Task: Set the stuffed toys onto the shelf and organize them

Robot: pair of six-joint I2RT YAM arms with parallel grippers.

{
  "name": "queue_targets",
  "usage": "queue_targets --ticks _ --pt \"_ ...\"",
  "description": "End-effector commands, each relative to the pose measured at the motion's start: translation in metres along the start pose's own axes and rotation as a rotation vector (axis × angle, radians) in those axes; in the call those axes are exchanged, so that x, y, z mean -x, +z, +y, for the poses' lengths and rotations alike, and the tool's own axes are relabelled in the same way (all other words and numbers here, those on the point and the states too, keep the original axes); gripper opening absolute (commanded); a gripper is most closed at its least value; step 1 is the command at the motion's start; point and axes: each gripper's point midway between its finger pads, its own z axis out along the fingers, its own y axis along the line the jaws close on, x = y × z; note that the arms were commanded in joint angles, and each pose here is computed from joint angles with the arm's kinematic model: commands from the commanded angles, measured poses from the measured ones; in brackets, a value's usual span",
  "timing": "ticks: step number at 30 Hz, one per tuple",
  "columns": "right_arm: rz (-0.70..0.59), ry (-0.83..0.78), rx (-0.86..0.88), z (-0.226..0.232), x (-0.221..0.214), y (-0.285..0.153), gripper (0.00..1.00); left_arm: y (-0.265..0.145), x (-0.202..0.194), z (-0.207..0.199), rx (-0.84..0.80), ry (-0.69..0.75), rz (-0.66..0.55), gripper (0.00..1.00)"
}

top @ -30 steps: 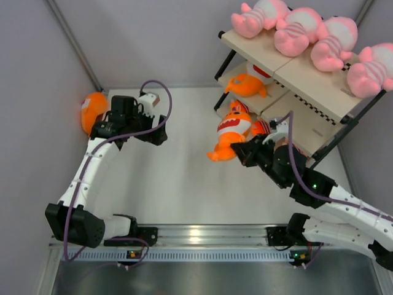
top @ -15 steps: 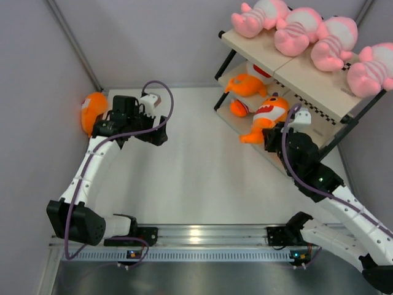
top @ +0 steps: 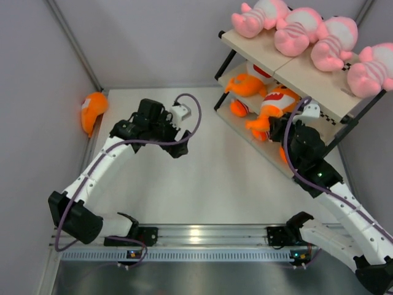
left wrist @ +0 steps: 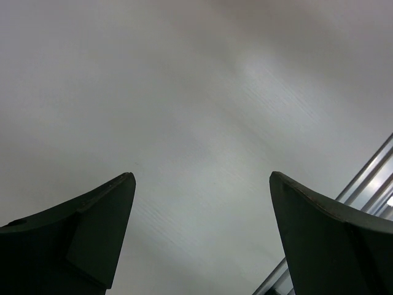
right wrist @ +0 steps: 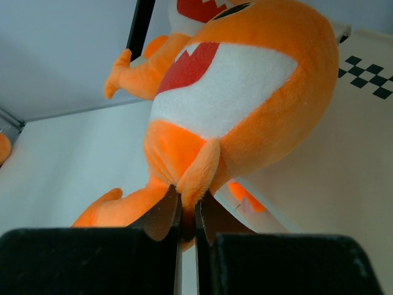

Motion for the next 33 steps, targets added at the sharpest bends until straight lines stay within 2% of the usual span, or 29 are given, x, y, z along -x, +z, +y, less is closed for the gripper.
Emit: queue_targets --ticks 1,4,7,8,10,13,14,17,23,29,33 --pt "-0.097 0.064 0.028 0.007 0.026 0.004 0.0 -0.002 0.026 -0.037 -0.048 0.201 -0.02 0.96" --pt "-0.085 0.07 0.011 0.004 0.019 0.007 0.0 -0.001 0.05 -0.062 -0.071 0.316 -0.051 0.95" --pt "-0.077 0.08 0.003 0.001 0.014 0.008 0.0 0.0 0.075 -0.093 -0.105 0.479 -0.098 0.94" --pt "-0.081 0.089 0.004 0.001 0.014 0.007 0.0 -0.003 0.087 -0.106 -0.103 0.58 -0.126 0.94" --pt "-0.087 0.1 0.01 0.0 0.014 0.005 0.0 0.006 0.096 -0.111 -0.056 0.668 -0.109 0.95" --pt "-0.087 0.114 0.014 0.0 0.013 0.004 0.0 0.013 0.111 -0.121 0.027 0.888 -0.098 0.94" --pt "-0.085 0.12 0.015 0.001 0.012 0.004 0.0 0.013 0.118 -0.131 0.02 0.998 -0.117 0.92" --pt "-0.073 0.141 0.013 -0.001 0.005 0.004 0.0 0.021 0.137 -0.144 0.021 1.128 -0.176 0.9" --pt "-0.087 0.18 0.045 0.003 0.006 0.001 0.0 0.043 0.188 -0.162 0.065 1.212 -0.373 0.93" --pt "-0.091 0.173 0.061 0.003 0.009 -0.004 0.0 0.078 0.184 -0.176 -0.007 1.237 -0.355 0.9" --pt "-0.088 0.172 0.058 0.0 0.008 -0.004 0.0 0.081 0.199 -0.189 -0.02 1.208 -0.391 0.79"
